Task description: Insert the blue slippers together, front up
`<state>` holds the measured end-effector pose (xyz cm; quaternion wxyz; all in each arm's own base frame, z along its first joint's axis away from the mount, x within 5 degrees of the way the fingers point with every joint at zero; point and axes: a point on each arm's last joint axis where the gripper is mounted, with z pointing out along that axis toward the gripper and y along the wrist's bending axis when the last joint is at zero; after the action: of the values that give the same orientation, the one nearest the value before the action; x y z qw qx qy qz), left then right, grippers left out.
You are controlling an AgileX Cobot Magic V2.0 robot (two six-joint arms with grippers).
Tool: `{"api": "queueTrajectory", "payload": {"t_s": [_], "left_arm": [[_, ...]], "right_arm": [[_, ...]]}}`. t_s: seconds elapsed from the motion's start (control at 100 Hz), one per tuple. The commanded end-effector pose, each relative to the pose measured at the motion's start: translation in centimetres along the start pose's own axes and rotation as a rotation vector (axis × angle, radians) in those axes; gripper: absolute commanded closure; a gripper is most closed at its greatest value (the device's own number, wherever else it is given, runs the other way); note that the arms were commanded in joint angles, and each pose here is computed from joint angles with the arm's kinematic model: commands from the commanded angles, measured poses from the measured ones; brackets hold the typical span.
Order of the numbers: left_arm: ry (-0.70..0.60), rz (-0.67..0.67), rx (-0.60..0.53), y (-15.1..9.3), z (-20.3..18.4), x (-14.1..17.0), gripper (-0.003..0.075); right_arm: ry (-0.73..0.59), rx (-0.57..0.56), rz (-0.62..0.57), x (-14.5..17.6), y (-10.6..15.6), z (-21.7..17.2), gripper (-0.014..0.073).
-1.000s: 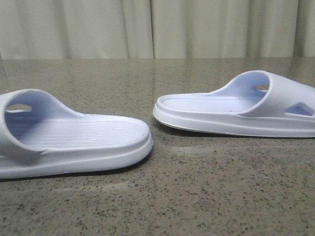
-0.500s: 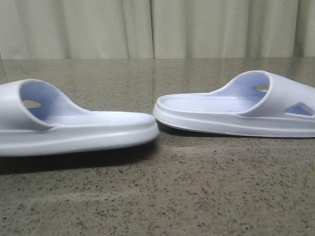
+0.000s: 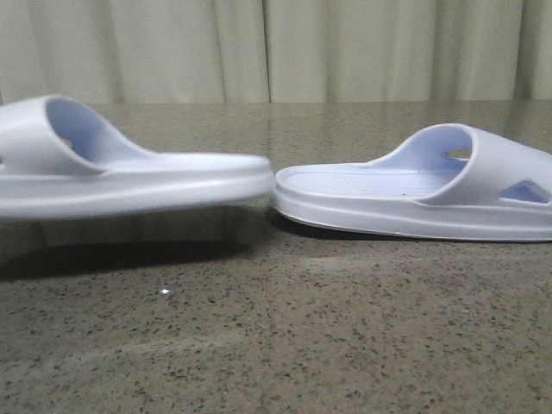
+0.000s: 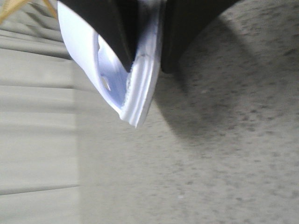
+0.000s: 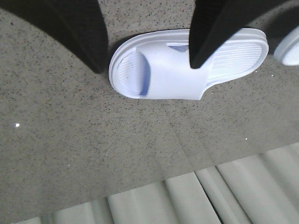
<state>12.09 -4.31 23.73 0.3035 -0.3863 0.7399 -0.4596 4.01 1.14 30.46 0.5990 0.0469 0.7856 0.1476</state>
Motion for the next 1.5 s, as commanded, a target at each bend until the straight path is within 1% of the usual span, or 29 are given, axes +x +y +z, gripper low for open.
{"api": "queueTrajectory", "payload": {"t_s": [0.0, 0.23, 0.39, 0.56, 0.64, 0.76, 0.92, 1.16, 1.489], "left_arm": [[-0.028, -0.046, 0.104, -1.6, -0.3, -0.3, 0.0703], [0.054, -0.093, 0.194, -2.4, -0.7, 0.5, 0.0703], [0.064, -0.085, 0.232, -2.7, -1.0, 0.7, 0.0703], [0.066, -0.067, 0.235, -2.7, -1.1, 0.7, 0.0703], [0.066, -0.064, 0.234, -2.7, -1.1, 0.7, 0.0703], [0.07, -0.063, 0.235, -2.7, -1.1, 0.8, 0.0703], [0.074, -0.055, 0.231, -2.7, -1.1, 0.8, 0.0703], [0.086, -0.046, 0.23, -2.7, -1.1, 0.9, 0.0704], [0.088, -0.045, 0.23, -2.7, -1.1, 0.9, 0.0704]], "right_arm": [[-0.095, -0.013, 0.001, -1.7, 0.4, -0.2, 0.0263], [-0.081, 0.037, -0.062, -1.8, 0.0, 0.3, 0.0263], [-0.016, 0.086, -0.04, -1.9, -0.4, 2.1, 0.0263], [0.011, 0.097, 0.028, -2.5, -0.6, 5.0, 0.0263], [0.038, 0.104, 0.085, -2.5, -0.7, 6.5, 0.0263], [0.106, 0.133, 0.163, -2.1, -1.0, 8.9, 0.0263], [0.165, 0.15, 0.237, -1.5, -1.3, 11.5, 0.0263], [0.219, 0.171, 0.285, -0.6, -1.7, 14.0, 0.0263], [0.274, 0.198, 0.323, 0.5, -2.2, 15.9, 0.0263]]}}
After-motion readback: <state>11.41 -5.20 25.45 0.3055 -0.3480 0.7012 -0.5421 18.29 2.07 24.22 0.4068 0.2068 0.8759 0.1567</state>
